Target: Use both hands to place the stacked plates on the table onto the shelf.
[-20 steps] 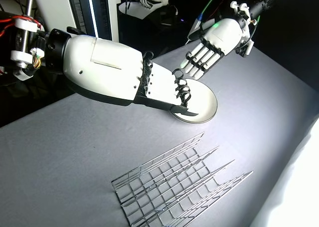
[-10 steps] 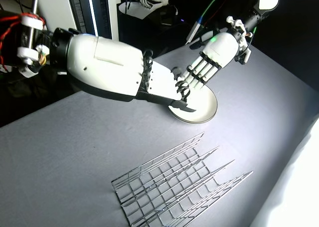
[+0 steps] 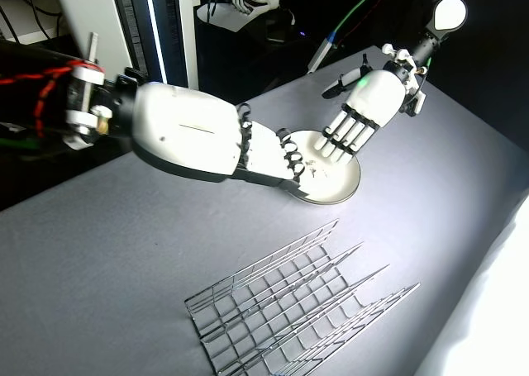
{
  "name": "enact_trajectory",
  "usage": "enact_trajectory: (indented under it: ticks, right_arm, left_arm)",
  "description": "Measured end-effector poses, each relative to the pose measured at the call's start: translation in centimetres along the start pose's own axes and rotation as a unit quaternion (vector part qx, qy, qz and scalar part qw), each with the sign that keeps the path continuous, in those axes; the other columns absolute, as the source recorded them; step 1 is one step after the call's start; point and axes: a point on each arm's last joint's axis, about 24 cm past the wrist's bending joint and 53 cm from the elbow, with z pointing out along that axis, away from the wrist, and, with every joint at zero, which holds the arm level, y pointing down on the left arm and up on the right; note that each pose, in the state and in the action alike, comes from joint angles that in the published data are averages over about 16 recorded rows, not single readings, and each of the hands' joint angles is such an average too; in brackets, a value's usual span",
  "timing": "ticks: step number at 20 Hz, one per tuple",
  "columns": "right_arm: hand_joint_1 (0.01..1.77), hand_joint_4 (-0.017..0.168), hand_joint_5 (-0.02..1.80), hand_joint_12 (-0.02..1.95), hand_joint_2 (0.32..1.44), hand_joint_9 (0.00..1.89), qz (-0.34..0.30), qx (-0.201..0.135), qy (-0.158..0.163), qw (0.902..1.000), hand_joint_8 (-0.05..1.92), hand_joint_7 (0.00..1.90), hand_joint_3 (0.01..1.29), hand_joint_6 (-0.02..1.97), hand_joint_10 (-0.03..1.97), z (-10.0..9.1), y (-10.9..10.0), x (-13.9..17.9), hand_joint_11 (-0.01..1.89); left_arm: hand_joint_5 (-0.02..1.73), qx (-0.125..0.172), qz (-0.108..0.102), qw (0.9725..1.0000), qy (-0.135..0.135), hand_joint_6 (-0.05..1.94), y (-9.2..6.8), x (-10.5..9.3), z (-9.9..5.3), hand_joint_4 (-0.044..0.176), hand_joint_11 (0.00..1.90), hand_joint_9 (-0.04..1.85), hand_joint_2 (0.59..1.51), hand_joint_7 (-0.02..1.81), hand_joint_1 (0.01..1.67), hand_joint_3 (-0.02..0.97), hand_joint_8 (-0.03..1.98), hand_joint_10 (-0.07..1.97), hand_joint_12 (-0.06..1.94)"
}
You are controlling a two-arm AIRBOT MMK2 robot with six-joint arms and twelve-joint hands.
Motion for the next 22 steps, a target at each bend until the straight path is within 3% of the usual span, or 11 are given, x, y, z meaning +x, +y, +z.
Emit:
enact_trajectory:
  ticks: [13, 22]
  right_arm:
    - [0.07, 0.008, 0.21, 0.26, 1.24, 0.14, 0.003, -0.006, 0.009, 0.9999, 0.01, 0.18, 0.01, 0.02, 0.0, 2.0, -0.4, 1.0, 0.01]
    - [0.08, 0.007, 0.24, 0.33, 1.24, 0.16, -0.043, -0.03, 0.023, 0.9984, 0.01, 0.2, 0.01, 0.02, 0.0, 1.8, 0.0, 1.6, 0.01]
  left_arm:
    - [-0.01, -0.01, -0.007, 0.9996, 0.024, -0.02, 1.0, 2.3, 0.1, -0.005, 0.01, 0.01, 1.02, 0.0, 0.02, 0.019, -0.01, -0.01, 0.01]
    - [-0.01, 0.0, -0.012, 0.9998, 0.014, -0.03, 0.6, 1.8, 2.6, -0.007, 0.02, 0.0, 1.021, -0.01, 0.02, 0.019, -0.02, -0.01, 0.01]
